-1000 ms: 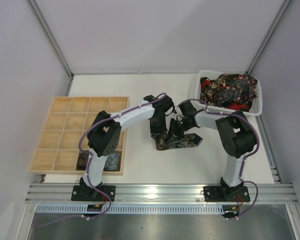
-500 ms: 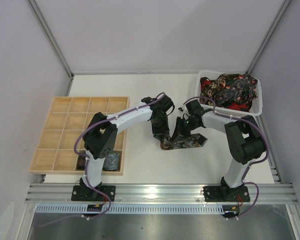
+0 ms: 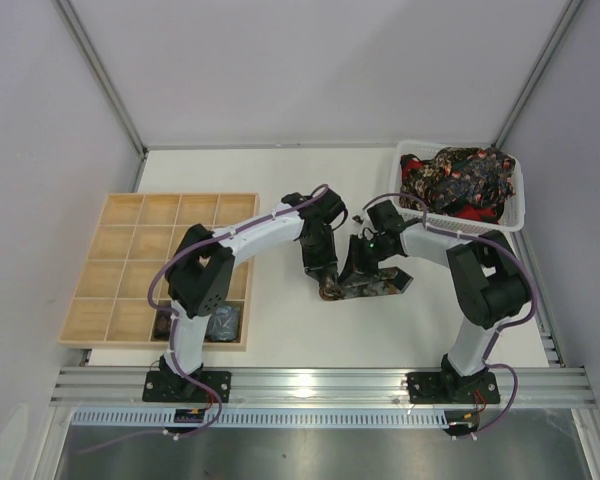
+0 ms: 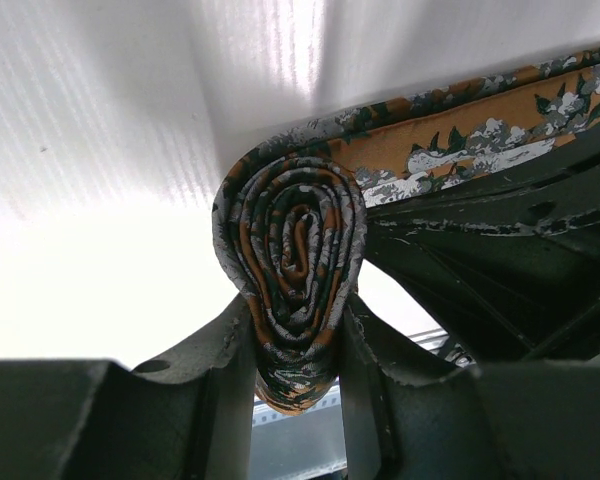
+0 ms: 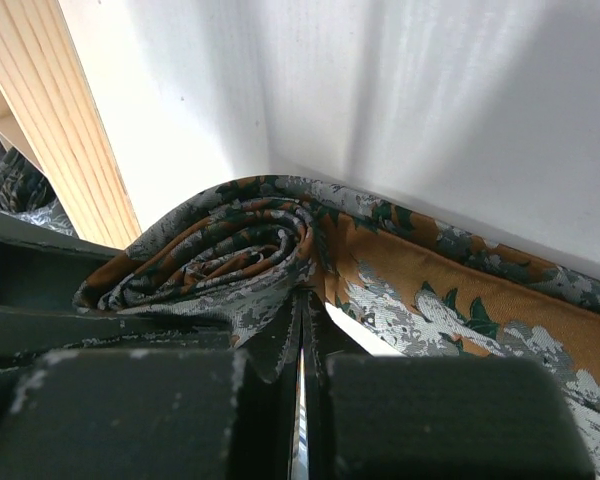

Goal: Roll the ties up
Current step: Roll the tie

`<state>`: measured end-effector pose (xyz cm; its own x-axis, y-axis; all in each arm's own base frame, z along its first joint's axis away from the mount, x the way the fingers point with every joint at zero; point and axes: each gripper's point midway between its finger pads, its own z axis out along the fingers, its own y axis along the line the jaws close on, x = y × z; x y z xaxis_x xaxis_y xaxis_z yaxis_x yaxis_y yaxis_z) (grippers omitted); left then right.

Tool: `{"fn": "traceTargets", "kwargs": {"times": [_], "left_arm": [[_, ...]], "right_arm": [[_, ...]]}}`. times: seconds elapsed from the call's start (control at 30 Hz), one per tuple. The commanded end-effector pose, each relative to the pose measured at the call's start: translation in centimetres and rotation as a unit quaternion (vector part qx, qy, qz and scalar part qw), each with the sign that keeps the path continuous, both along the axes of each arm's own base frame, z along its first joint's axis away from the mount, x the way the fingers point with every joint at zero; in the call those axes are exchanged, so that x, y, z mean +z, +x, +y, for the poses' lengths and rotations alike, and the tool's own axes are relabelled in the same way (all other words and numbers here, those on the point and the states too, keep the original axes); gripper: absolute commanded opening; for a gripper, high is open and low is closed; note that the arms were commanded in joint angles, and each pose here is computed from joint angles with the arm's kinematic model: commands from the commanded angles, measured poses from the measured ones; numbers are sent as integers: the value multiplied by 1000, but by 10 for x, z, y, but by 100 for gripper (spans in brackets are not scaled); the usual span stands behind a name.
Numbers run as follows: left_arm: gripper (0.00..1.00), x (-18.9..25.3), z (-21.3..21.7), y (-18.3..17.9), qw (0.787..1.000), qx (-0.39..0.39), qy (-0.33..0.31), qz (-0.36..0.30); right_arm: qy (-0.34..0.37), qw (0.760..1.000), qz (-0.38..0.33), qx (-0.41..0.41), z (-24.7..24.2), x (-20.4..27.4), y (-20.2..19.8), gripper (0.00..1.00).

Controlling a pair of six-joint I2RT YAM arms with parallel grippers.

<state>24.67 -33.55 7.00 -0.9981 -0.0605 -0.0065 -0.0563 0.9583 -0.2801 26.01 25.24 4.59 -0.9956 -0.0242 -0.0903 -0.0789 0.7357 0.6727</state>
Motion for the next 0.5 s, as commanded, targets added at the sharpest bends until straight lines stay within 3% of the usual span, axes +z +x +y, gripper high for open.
{"fn": "traceTargets", "kwargs": {"times": [0.0, 0.27, 0.47], "left_arm": [[0, 28, -12, 6, 1000, 1, -29, -11], [1, 29, -28, 15, 1000, -3, -12, -19], [0, -11, -15, -1, 998, -14, 55, 25]], "right_arm": [[21, 1000, -3, 11, 21, -1, 0, 0], [71, 997, -4, 33, 55, -3, 0, 0], [70, 997, 11, 17, 49, -4, 3, 0]]}}
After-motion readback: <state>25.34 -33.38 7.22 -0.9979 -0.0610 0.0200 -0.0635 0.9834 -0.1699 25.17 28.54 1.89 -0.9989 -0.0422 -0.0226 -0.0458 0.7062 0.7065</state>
